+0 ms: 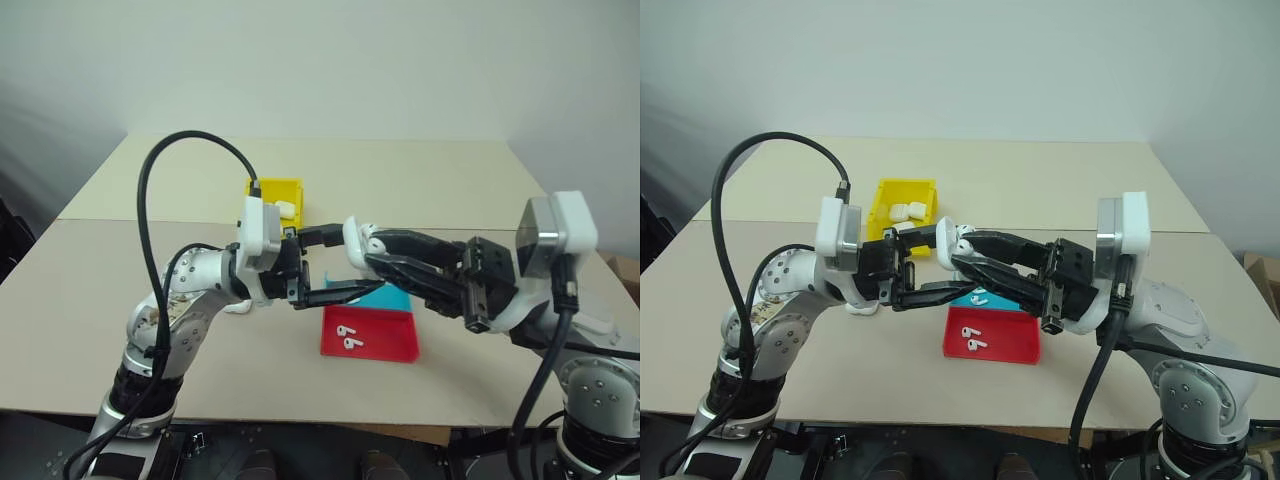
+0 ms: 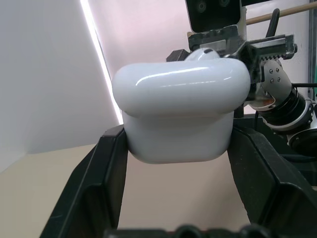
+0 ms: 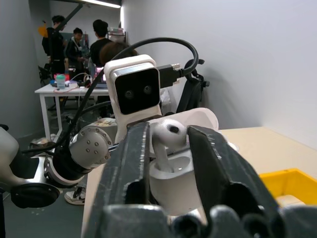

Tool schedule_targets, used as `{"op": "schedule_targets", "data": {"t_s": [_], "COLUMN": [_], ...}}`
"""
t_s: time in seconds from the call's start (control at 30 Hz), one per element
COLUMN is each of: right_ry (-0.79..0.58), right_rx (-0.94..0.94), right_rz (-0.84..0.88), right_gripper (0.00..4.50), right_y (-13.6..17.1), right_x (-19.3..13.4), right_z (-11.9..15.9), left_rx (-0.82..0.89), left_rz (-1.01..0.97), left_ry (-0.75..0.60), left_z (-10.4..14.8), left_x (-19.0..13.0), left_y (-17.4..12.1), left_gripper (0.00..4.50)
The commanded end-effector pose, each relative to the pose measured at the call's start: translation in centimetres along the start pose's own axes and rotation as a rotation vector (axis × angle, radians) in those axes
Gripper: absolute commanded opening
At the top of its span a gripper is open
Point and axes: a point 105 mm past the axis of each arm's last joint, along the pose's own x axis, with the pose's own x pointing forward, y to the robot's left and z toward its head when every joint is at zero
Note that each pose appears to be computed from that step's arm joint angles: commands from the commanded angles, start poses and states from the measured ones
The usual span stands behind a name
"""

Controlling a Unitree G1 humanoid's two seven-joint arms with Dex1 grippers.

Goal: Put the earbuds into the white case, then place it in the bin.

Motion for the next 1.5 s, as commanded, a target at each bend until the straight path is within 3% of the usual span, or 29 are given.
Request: {"op": "schedule_targets", "data": {"t_s": [0.03, 0.27, 0.43, 0.6, 0.7, 0.87, 1.5], "right_ry": [-0.005, -0.011, 0.011, 0.176, 0.23, 0.366, 0.571], "right_rx": [-0.058, -0.142, -0.209, -0.218, -0.208, -0.2, -0.32], "right_rz": [-0.023, -0.034, -0.032, 0.077, 0.147, 0.246, 0.353], "right_gripper": [2.24, 2.24, 2.24, 2.24, 1.6, 0.03, 0.03], "right_y": [-0.2, -0.4, -1.7, -3.4, -3.7, -3.8, -3.8], "right_x": [0.1, -0.5, -1.2, 0.8, 2.0, 2.9, 3.3], "right_z": [0.5, 1.1, 3.0, 5.1, 5.8, 5.0, 1.0], "left_rx": [0.048, 0.05, 0.038, 0.016, 0.027, 0.057, 0.107], "left_rz": [-0.001, -0.001, -0.018, -0.058, -0.067, -0.081, -0.05], "left_ry": [-0.033, -0.005, 0.012, 0.077, 0.103, 0.106, 0.143], "left_z": [1.1, 0.4, -0.1, -1.0, -1.1, -1.2, -2.2], "left_x": [0.1, -0.3, -0.1, 0.7, 1.2, 1.9, 2.4], "left_y": [0.1, 0.2, 0.1, 0.7, 1.3, 1.8, 1.7], "left_gripper": [2.75, 2.75, 2.75, 2.75, 2.75, 2.75, 2.75]}}
